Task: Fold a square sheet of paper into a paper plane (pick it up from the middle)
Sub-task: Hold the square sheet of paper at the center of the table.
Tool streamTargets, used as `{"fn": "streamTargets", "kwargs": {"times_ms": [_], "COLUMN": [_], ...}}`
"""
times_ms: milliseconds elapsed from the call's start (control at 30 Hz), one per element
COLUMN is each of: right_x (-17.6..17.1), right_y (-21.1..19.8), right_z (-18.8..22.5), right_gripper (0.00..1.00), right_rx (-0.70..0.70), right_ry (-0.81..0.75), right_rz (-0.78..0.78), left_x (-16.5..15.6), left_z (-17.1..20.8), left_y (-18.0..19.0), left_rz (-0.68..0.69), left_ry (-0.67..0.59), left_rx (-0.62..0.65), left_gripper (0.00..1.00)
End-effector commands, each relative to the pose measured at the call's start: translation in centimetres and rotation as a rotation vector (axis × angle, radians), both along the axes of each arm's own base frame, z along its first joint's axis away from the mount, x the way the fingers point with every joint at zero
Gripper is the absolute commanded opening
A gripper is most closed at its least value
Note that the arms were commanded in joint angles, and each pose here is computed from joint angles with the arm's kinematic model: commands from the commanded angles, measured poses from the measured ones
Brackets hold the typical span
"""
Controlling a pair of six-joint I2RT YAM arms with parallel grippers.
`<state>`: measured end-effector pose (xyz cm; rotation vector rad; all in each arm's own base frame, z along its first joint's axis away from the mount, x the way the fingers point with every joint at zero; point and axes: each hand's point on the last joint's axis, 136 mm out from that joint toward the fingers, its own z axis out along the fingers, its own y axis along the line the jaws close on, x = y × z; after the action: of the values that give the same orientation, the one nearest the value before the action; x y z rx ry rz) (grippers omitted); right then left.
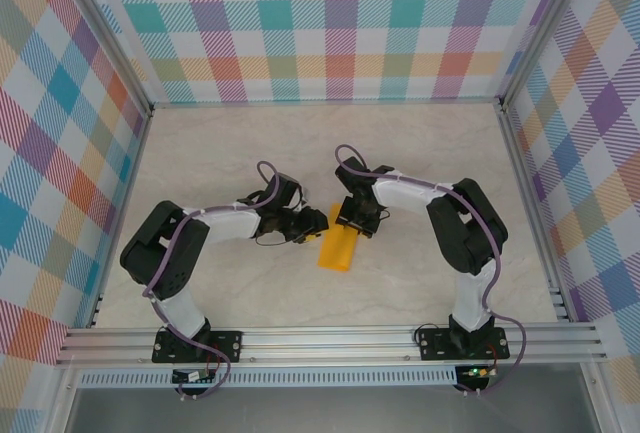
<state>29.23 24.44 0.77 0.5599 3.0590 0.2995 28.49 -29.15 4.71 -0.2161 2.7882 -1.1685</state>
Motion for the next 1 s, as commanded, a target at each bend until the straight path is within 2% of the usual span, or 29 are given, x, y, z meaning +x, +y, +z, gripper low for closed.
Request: {"fn": "streamTargets", "kwargs": {"times_ms": [0,967], "right_x": [-2.9,-3.3], "right_y": [-5.4,-5.1], "right_z": [-6.3,-7.9], "right_gripper": [0.51,0.52], "right_rx": [-0.256,-0.256], "right_ry": [0.112,0.139], "right_rz": [-0.001,0.010], "left_x": [-0.3,-1.2], "left_z": [0.6,-1.0], "left_y": [-1.5,-2.4], "left_rz": [-0.057,-0.106], "left_ry": [-0.016,0.040], "left_rx": [-0.022,0.012], "left_gripper": [0.35,0.22]}}
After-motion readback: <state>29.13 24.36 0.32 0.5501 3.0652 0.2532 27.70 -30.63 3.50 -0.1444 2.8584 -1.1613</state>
